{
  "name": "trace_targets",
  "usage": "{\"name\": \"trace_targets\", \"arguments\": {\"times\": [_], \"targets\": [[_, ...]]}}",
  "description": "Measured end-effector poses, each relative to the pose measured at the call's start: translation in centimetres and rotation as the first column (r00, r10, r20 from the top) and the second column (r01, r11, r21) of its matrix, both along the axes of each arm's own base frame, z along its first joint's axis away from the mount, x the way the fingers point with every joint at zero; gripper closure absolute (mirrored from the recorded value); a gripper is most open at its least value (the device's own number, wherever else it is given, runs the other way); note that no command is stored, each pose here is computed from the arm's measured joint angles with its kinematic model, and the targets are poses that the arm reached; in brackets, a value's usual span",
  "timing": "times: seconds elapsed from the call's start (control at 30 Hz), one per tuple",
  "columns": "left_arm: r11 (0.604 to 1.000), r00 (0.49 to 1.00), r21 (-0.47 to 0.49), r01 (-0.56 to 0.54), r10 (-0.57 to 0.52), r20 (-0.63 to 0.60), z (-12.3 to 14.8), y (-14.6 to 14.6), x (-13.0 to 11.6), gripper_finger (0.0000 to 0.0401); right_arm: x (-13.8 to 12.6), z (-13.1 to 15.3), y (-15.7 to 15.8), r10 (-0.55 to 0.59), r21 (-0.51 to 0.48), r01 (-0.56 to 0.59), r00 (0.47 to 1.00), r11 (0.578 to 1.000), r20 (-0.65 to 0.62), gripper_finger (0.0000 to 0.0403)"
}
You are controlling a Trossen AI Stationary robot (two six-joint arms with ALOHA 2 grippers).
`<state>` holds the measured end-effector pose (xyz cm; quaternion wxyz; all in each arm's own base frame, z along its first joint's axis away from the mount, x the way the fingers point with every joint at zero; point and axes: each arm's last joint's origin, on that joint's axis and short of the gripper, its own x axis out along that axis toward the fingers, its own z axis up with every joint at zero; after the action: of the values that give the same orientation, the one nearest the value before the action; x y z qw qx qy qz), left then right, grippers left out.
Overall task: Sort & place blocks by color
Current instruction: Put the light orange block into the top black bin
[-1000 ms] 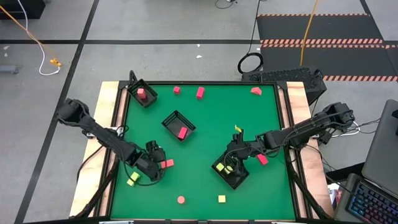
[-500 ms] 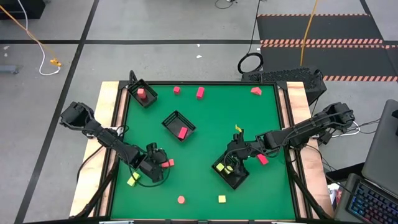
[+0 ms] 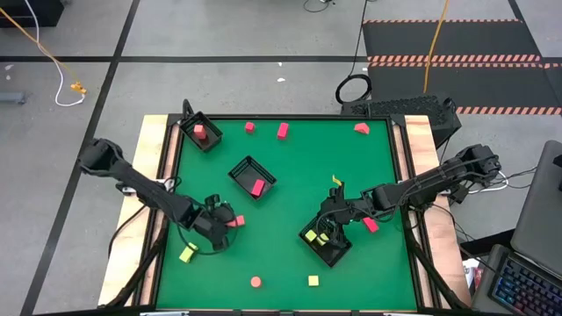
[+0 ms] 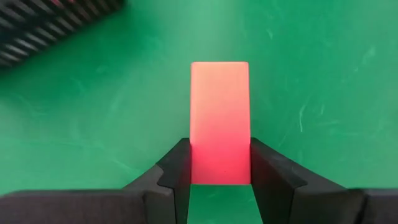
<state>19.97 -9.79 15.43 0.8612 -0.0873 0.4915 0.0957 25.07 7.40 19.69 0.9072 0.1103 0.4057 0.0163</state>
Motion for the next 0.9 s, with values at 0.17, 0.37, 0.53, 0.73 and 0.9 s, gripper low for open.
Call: {"name": "trace_targets", "arguments": {"times": [0.17, 0.37, 0.53, 0.73, 0.9], "targets": [[0.999, 0.995, 0.035, -0.030, 0.027, 0.100, 3.0, 1.9, -1.1, 0.0274, 0.0, 0.0, 0.0, 0.000, -0.001, 0.000, 1.000, 1.000, -0.004, 0.0122], [0.978, 0.950, 0.125, -0.170, 0.129, 0.284, 6.8, 5.5, -3.0, 0.0274, 0.0, 0.0, 0.0, 0.005, -0.006, -0.005, 1.000, 1.000, -0.003, 0.0122], [0.886, 0.860, 0.253, -0.389, 0.251, 0.444, 9.4, 9.1, -4.9, 0.0274, 0.0, 0.0, 0.0, 0.005, -0.006, -0.005, 1.000, 1.000, -0.003, 0.0122], [0.781, 0.804, 0.315, -0.539, 0.366, 0.468, 10.5, 12.8, -6.5, 0.0274, 0.0, 0.0, 0.0, 0.005, -0.006, -0.005, 1.000, 1.000, -0.003, 0.0122], [0.714, 0.797, 0.371, -0.594, 0.461, 0.391, 10.0, 15.8, -6.9, 0.0274, 0.0, 0.0, 0.0, 0.004, -0.006, -0.004, 1.000, 1.000, -0.002, 0.0122]]}}
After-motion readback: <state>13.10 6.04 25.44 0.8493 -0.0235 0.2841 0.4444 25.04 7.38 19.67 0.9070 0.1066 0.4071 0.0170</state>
